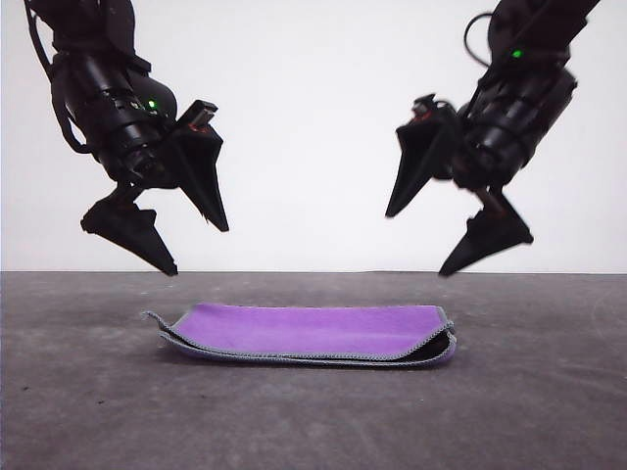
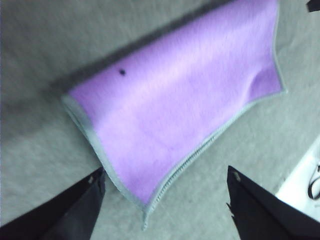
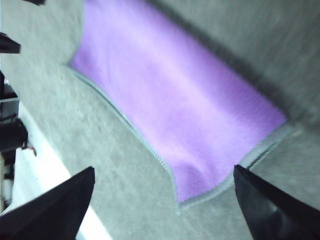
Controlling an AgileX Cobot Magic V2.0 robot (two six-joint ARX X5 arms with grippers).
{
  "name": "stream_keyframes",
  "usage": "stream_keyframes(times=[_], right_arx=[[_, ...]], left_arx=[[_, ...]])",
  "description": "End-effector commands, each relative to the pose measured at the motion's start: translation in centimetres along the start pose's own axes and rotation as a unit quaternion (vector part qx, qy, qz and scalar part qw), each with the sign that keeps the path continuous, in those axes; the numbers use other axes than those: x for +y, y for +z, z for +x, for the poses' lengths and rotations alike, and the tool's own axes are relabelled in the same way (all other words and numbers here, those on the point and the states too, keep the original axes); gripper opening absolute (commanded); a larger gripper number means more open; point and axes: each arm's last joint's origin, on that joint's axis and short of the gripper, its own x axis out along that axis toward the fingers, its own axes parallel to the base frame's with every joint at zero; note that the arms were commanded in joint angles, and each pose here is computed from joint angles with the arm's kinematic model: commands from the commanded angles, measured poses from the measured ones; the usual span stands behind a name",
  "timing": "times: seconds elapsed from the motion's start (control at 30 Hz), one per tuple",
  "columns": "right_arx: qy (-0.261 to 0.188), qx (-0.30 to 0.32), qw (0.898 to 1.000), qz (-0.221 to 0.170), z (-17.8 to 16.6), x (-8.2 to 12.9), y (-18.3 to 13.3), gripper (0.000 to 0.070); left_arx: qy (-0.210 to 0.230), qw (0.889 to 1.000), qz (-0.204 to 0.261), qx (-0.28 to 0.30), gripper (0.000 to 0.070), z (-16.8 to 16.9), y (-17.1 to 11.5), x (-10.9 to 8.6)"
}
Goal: Fold clothes
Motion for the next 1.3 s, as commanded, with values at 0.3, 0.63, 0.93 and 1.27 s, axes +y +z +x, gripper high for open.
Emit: stream_keyframes(times=[0.3,0.63,0.93,1.27], right_arx=[[-0.164,-0.110,0.977,-0.083,-8.0,6.5,-2.4,0.0550],[-0.264,-0.175,0.944,-0.089,-13.3,12.3,-8.3,0.0550],[-0.304,-0.174,0.935,-0.057,-13.5,13.5,-13.7,0.0550],[-0.169,-0.238,0.956,-0.029,-4.9,7.0,-16.0,0.0550]], left_arx=[[0.101,0.985,0.050,-0.129,0.0483,-7.3,-0.7,-4.0],[0.196,0.968,0.043,-0.150,0.0483,-11.6,-3.9,-6.4],[0.245,0.961,0.002,-0.129,0.0483,-13.1,-5.4,-4.9],[0.252,0.956,-0.012,-0.146,0.0483,-13.9,-5.5,-3.9]])
